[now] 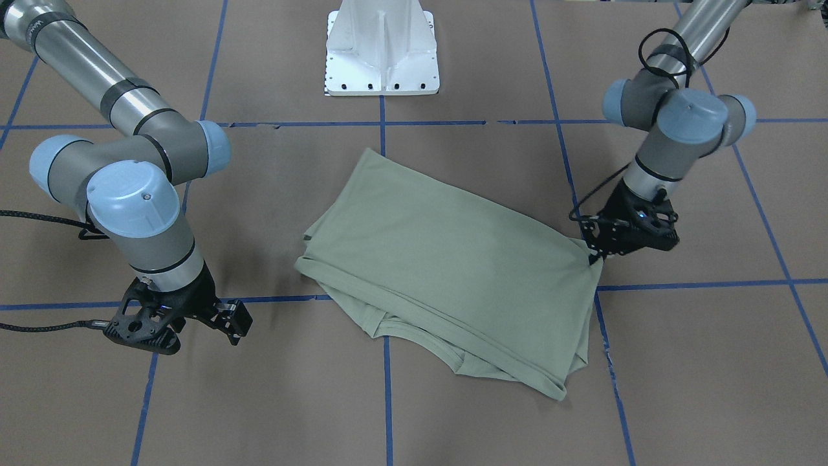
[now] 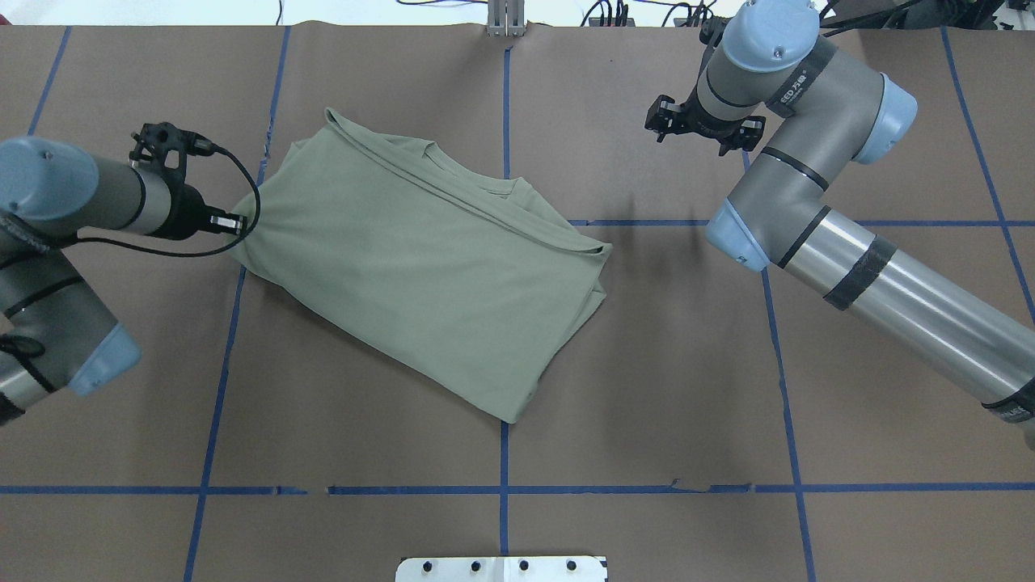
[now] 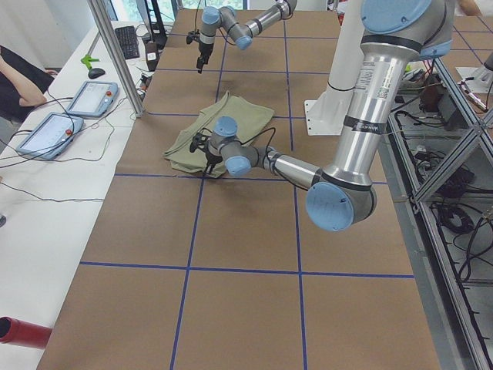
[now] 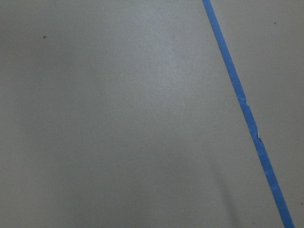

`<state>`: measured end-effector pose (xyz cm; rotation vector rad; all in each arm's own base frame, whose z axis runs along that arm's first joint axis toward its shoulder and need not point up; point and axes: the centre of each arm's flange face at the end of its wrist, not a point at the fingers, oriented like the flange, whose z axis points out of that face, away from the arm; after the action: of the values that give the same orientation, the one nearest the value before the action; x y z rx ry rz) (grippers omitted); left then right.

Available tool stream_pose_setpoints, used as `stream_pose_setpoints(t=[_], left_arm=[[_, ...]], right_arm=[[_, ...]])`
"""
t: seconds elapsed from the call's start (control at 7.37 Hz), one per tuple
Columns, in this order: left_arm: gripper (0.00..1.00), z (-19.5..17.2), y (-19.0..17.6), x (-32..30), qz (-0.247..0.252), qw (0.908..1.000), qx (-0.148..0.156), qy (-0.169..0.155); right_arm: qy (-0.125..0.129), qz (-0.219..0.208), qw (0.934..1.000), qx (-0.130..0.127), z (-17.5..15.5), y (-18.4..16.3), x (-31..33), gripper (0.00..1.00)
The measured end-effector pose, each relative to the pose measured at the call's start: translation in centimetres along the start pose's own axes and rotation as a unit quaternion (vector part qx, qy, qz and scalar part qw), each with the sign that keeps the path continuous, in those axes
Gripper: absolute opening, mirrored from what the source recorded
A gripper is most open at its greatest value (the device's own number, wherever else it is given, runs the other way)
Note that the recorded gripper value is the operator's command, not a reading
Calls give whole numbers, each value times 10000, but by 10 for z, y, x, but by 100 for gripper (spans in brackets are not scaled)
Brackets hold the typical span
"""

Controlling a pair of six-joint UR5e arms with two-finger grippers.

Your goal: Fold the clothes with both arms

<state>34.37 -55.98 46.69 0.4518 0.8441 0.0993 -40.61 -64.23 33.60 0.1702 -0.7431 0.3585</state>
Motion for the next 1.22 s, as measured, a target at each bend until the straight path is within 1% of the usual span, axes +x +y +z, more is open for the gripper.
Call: stream_pose_setpoints(t=[0.14, 0.41, 0.54, 0.68, 0.81, 0.95, 1.22], left_arm=[[0, 18, -41, -17, 83, 9997, 24, -207], [0, 46, -108, -30, 188, 9981, 56, -582], [73, 53, -135, -34, 288, 9961, 141, -816], [100, 52, -151, -39, 349, 9947, 229, -941], [100, 47, -160, -43, 385, 9944, 319, -926], [100, 40, -165, -45, 397, 9959, 336, -741], [100, 22, -168, -51, 380, 9988, 198, -238]], right_arm=[[-30, -8, 10000, 10, -3, 1, -2, 100], [-68, -25, 10000, 21, -7, 2, -5, 100], [-79, -37, 10000, 22, -8, 2, -7, 100], [-96, -52, 9999, 20, -9, 4, -10, 100], [-136, -83, 9999, 17, -11, 6, -20, 100], [-209, -124, 9997, 10, -15, 11, -40, 100], [-360, -185, 9992, -44, -21, 29, -110, 100]])
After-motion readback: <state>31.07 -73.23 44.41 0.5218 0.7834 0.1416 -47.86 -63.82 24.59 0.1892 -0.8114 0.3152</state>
